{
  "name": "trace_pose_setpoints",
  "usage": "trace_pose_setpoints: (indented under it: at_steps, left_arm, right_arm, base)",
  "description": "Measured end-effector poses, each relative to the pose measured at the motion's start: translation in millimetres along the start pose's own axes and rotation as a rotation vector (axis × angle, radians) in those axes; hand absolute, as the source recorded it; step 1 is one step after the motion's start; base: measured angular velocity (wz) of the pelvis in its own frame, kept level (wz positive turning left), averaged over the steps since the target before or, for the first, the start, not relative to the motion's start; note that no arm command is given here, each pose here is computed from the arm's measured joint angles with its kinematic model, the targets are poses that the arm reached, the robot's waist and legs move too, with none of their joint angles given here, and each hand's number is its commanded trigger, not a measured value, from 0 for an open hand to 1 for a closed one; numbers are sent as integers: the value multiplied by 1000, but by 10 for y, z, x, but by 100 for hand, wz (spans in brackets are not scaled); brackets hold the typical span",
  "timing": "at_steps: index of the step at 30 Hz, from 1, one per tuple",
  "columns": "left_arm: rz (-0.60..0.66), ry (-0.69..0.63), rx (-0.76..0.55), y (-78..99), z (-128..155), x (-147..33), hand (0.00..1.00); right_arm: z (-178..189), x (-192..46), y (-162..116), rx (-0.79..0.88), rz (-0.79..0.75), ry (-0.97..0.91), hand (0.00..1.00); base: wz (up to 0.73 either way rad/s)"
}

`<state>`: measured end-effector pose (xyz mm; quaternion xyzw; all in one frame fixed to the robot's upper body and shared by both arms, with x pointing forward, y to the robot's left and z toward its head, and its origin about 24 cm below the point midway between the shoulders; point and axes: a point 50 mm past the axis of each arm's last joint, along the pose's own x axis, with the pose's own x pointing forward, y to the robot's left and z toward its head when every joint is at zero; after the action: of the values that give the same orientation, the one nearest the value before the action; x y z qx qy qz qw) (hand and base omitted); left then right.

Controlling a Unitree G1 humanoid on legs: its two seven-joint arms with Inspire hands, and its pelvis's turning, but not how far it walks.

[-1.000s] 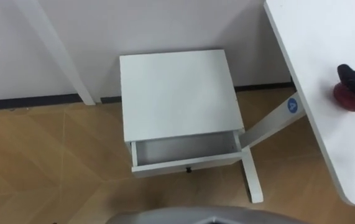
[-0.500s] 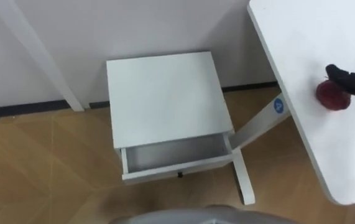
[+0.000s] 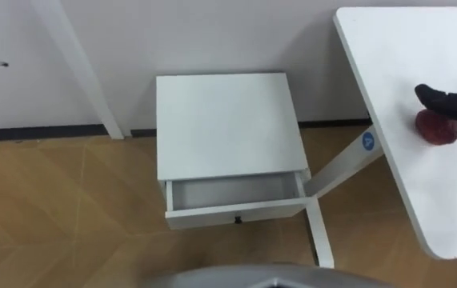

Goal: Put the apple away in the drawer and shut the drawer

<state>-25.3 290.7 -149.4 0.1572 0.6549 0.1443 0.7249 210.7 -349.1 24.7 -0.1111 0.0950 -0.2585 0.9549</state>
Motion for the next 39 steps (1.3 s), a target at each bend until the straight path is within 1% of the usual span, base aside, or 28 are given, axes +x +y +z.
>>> trace_pose_setpoints:
  at_steps: [10, 19, 24, 32, 39]
  left_arm:
    - [-4, -9, 14, -9, 24, 2, 0]
    - [1, -35, 10, -5, 117, 16, 0]
    - [1, -34, 11, -8, 109, 15, 0]
    - [6, -34, 10, -6, 108, 14, 0]
    - [8, -32, 10, -5, 101, 13, 0]
  right_arm:
    - [-85, -9, -7, 15, 13, 37, 0]
    - [-127, -18, -4, 7, 32, 54, 0]
    - [-326, -55, -37, 3, 33, 141, 0]
    - [-527, -111, -66, -5, 40, 230, 0]
    - [-561, -132, -49, -23, 58, 242, 0]
  base:
    - [0]
    - [0]
    - [0]
    - [0]
    - [0]
